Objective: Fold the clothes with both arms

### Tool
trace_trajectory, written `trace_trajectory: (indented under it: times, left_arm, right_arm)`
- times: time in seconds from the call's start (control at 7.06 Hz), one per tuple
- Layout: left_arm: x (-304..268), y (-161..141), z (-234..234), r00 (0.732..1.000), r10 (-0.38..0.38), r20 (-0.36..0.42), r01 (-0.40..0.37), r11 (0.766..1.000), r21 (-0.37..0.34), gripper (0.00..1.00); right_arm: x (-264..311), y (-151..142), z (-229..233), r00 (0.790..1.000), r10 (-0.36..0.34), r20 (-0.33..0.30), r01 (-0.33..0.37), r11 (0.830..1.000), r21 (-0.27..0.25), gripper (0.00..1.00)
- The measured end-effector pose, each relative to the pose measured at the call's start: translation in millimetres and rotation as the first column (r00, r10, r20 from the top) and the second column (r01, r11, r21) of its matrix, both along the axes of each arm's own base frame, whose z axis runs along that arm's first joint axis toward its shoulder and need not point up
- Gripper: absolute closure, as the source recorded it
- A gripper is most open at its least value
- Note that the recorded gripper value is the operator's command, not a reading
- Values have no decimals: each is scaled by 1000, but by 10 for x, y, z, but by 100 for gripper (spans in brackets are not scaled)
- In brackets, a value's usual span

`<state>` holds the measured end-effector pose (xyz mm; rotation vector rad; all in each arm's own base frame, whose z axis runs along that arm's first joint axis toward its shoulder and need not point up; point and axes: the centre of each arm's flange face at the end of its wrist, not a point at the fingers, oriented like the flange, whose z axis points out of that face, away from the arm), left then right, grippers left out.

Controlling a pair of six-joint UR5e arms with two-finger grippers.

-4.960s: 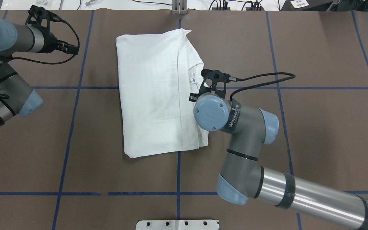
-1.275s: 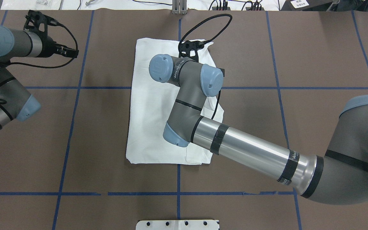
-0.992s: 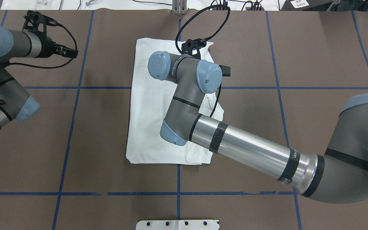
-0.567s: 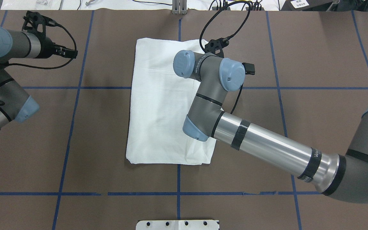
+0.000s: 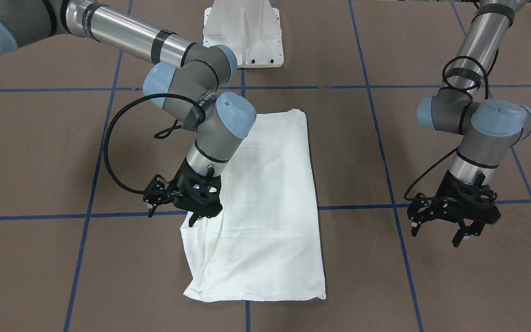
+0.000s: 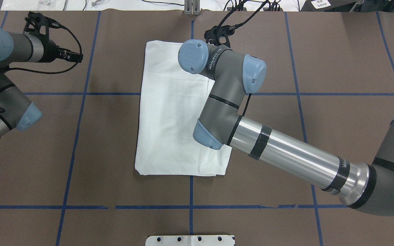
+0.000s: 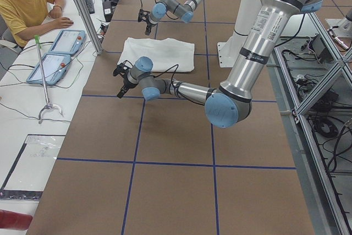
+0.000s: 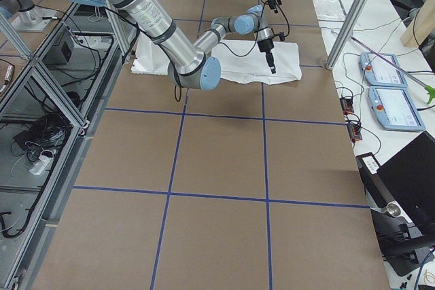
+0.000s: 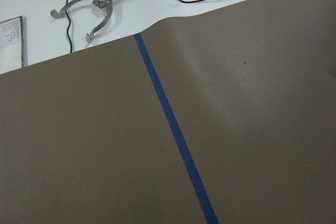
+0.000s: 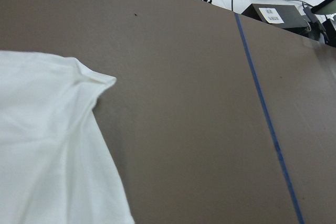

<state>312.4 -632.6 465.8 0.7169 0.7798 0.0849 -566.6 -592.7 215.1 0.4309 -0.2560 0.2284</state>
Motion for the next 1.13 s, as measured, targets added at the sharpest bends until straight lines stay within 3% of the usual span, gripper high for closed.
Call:
trace_trajectory:
  times: [0.28,0.57,1.13]
  left_arm:
    - [14,0,39,1000,3,5,-3,1000,-4,0]
    - [19,-1,67,1000,3,8,-3,1000,-8,0]
    - [25,4,92,1000,5,11,-5,1000,-11,0]
  right_arm:
    - [-293,-209,-105,995,56,85,-59,998,35,0]
    - [-582,-293,106,995,73,74,-78,995,61,0]
    - [-805,-152,273,998,52,29,-53,997,55,0]
